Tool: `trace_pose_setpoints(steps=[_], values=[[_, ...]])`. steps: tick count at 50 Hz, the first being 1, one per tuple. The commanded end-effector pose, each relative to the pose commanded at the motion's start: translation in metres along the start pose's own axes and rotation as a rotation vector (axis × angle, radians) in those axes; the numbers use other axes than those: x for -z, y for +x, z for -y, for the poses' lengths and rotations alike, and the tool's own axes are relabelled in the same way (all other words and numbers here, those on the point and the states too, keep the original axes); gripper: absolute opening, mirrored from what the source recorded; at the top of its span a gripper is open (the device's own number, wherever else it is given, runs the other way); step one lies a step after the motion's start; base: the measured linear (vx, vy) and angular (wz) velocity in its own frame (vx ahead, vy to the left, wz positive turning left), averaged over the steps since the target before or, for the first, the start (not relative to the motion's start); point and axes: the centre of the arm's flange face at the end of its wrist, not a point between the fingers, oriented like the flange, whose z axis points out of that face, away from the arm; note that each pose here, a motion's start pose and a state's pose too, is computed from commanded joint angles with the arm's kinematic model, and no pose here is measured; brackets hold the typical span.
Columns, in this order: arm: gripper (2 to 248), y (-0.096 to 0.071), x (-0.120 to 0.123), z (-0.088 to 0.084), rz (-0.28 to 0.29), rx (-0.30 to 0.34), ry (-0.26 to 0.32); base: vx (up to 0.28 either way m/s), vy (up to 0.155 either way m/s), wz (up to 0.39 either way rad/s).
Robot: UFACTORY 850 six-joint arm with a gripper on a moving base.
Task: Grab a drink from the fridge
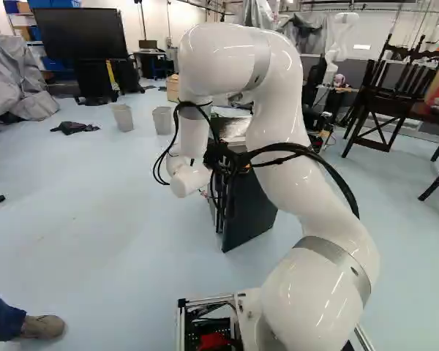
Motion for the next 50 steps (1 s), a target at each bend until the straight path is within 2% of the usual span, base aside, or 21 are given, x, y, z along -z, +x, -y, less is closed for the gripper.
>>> trace_pose_setpoints(steps=[19, 50], values=[[247, 0.002, 0.0, -0.013, 0.002, 0.007, -0.032, 0.0, 0.0, 0.0], [247, 0.004, 0.009, -0.045, 0.009, 0.04, -0.076, 0.0, 0.0, 0.0]])
